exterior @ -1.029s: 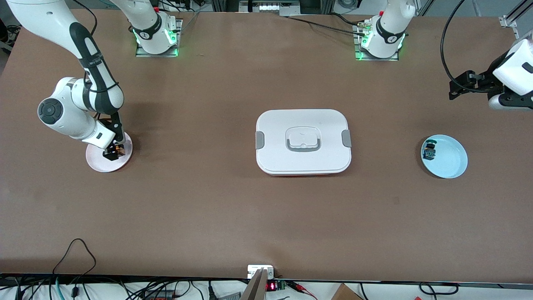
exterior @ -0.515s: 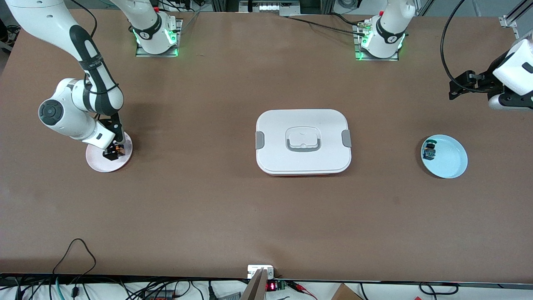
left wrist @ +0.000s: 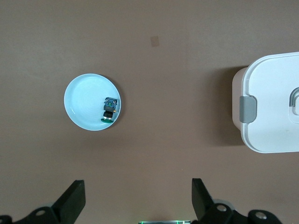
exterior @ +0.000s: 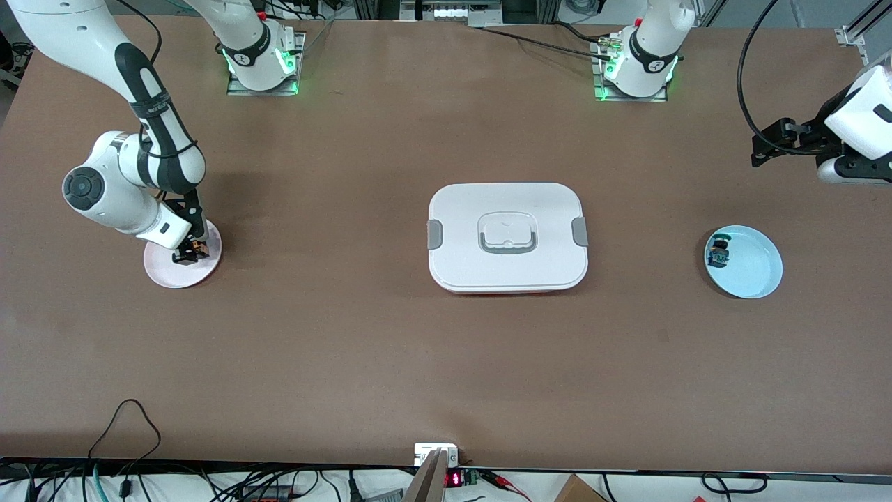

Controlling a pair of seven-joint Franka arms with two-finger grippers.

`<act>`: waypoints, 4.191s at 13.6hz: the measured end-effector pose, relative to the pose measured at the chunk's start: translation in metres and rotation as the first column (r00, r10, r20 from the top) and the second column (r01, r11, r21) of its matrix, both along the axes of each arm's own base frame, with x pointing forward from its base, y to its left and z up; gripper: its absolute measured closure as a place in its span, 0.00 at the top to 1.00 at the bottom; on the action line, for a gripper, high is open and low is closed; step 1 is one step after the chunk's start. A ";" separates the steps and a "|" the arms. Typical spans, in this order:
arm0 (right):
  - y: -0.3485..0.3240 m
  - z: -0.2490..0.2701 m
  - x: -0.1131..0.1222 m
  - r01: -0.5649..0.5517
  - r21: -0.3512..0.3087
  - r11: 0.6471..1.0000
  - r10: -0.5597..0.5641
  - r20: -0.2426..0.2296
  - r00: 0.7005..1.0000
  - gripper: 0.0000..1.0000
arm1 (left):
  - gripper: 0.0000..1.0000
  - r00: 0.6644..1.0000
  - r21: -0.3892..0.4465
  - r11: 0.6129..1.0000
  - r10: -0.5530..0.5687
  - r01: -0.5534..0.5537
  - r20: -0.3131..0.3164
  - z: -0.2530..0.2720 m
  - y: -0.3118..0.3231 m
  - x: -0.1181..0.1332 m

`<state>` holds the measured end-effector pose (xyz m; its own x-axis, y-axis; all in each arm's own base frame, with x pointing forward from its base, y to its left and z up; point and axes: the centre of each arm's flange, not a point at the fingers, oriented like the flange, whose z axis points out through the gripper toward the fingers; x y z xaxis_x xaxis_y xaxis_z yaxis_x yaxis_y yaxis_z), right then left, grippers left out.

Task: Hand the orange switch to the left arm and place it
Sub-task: 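Close the right gripper on the orange switch, then lift the orange switch and carry it above the white box, then hold the switch above the box while the left gripper reaches toward it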

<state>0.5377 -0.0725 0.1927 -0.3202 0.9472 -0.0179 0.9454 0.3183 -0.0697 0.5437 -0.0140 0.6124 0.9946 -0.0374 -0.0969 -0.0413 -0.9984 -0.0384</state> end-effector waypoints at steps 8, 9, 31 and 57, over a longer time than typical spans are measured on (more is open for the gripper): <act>0.026 0.042 0.033 -0.051 0.029 0.998 0.052 -0.031 0.998 0.73 | 1.00 1.000 0.000 1.000 0.000 0.000 0.000 0.000 0.000 0.000; 0.035 0.058 0.044 -0.064 0.040 0.997 0.066 -0.051 0.997 0.73 | 1.00 1.000 0.000 1.000 0.000 0.000 0.000 0.000 0.000 0.000; 0.424 0.211 0.024 0.632 0.743 0.220 -0.161 -0.612 0.775 0.73 | 1.00 0.994 -0.295 0.953 0.044 -0.072 -0.102 -0.034 -0.008 0.015; 0.551 0.230 -0.028 0.525 0.846 0.091 -0.203 -0.501 0.841 0.73 | 1.00 0.953 -0.959 0.040 -0.113 -0.280 -0.282 -0.212 -0.137 0.058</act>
